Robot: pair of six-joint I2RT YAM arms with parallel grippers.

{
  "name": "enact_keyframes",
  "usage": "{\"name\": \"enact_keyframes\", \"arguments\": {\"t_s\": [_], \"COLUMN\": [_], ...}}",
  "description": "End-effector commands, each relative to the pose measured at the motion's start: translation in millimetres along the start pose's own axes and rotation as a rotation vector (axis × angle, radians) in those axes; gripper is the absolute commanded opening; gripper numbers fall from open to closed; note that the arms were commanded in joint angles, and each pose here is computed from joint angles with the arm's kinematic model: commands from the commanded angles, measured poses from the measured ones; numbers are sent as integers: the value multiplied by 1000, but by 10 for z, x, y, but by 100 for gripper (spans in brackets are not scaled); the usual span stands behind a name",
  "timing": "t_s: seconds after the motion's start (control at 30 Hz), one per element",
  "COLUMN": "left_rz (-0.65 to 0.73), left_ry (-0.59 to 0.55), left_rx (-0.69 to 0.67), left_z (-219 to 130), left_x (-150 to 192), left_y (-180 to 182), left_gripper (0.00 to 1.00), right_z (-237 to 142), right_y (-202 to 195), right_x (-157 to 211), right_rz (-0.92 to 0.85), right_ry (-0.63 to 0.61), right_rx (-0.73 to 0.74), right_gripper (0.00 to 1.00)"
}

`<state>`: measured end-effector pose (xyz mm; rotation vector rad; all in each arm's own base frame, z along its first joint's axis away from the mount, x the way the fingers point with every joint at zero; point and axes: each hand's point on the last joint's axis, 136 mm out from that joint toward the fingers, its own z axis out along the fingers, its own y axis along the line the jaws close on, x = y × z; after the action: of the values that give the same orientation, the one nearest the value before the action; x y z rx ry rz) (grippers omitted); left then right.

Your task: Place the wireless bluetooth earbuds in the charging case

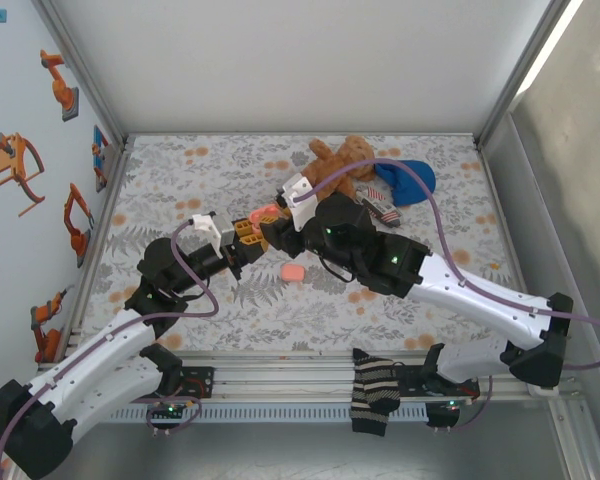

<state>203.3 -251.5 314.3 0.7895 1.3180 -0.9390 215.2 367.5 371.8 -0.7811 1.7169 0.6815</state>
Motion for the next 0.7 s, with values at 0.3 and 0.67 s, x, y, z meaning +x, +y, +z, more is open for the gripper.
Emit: {"name": "enact_keyframes", "arguments": {"t_s": [0.3,0.67], "left_rz": [20,46], "left_ry": [-44,-108], "left_rx": [15,83], "left_z": [-30,-43], "left_x": [-58,-172], "left_y": [-52,-173], "left_gripper": [0,0], "right_z": [-363,-649], "right_y": [-118,-371], "right_x": [-443,-345], "right_rz": [38,245], "right_ry": [-114,-102], "right_rx": [39,-121], "right_gripper": [49,78]}}
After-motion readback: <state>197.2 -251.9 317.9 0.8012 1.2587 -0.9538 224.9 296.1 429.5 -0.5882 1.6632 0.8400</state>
